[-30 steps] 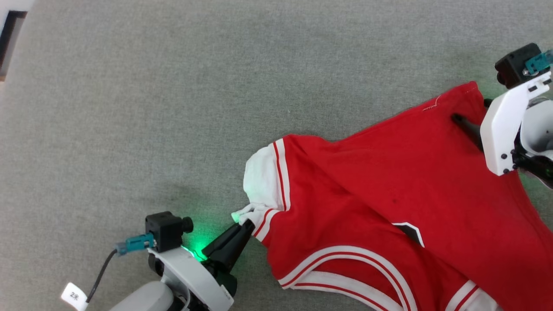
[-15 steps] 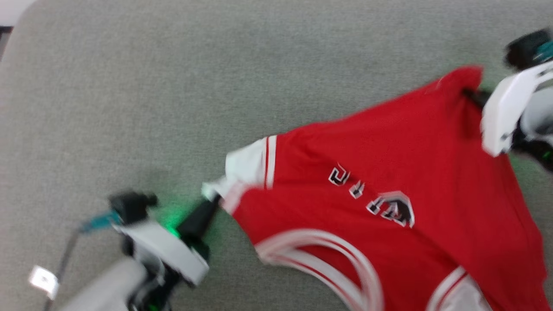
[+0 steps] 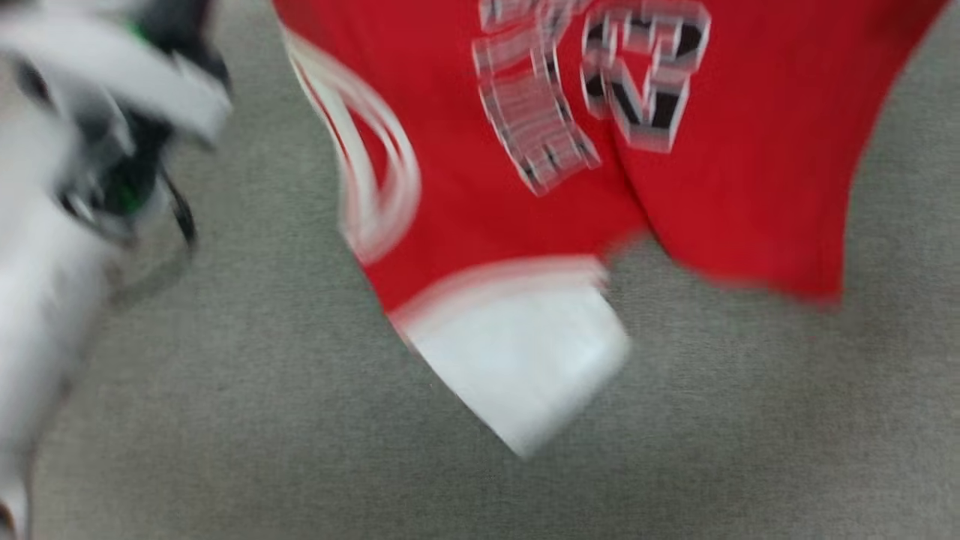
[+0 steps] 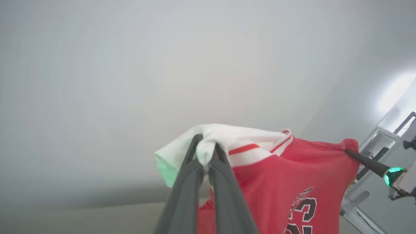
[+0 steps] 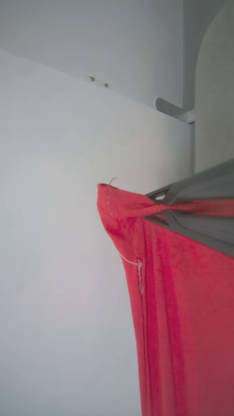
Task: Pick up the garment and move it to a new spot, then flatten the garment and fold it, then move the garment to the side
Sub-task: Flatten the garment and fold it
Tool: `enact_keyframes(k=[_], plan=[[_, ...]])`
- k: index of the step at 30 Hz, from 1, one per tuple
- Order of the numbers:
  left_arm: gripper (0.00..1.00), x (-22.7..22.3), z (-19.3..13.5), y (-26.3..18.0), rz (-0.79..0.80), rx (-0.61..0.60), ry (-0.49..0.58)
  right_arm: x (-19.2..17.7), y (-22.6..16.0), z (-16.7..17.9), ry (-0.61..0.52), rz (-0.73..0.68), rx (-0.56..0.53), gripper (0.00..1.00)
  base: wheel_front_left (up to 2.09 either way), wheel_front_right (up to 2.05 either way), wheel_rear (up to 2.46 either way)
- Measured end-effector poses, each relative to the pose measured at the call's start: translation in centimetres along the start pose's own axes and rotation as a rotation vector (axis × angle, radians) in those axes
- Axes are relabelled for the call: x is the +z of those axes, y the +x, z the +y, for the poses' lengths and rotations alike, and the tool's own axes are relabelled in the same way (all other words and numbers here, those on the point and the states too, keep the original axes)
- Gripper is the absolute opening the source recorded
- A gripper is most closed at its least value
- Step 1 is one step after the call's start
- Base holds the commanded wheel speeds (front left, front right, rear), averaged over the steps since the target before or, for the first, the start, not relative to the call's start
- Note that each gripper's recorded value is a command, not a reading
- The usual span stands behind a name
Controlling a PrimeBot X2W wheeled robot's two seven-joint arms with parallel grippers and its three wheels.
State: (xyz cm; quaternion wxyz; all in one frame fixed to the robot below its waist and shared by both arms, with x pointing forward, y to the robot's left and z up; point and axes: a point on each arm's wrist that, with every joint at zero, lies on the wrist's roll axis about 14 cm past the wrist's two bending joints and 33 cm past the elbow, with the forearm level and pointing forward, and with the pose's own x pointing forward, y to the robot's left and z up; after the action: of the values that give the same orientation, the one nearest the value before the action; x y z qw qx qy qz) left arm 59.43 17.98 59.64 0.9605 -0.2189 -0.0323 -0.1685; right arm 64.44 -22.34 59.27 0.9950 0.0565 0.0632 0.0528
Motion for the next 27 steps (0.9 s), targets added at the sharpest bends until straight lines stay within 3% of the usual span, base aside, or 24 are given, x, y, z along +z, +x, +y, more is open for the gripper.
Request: enact_keyframes(k=[6, 11, 14, 18, 23, 27], plan=[[0.0, 10.0, -3.5, 5.4, -0.24, -0.066, 0.036, 9.4, -0.1, -1.3, 0.02, -0.294, -0.059, 0.0, 0.0, 0.0, 0.0], [0.0, 13.1, -5.0, 6.3, -0.337, -0.077, 0.007, 11.5, -0.5, -1.6, 0.031, -0.37, -0.082, 0.0, 0.0, 0.0, 0.0], [0.0, 10.9, -4.4, 5.8, -0.293, -0.066, 0.025, 9.5, -0.4, -1.5, 0.034, -0.323, -0.085, 0.0, 0.0, 0.0, 0.0], [0.0, 3.4, -1.9, 3.5, -0.143, -0.003, -0.042, 3.4, -0.6, -1.5, 0.041, -0.198, -0.085, 0.0, 0.0, 0.0, 0.0], [0.0, -5.4, 0.6, -1.8, 0.033, 0.085, -0.15, -4.0, -2.1, -0.6, 0.039, -0.037, -0.046, 0.0, 0.0, 0.0, 0.0], [0.0, -11.9, 0.4, -6.5, 0.18, 0.108, -0.228, -10.3, -4.2, -0.9, 0.055, 0.126, -0.023, 0.0, 0.0, 0.0, 0.0]])
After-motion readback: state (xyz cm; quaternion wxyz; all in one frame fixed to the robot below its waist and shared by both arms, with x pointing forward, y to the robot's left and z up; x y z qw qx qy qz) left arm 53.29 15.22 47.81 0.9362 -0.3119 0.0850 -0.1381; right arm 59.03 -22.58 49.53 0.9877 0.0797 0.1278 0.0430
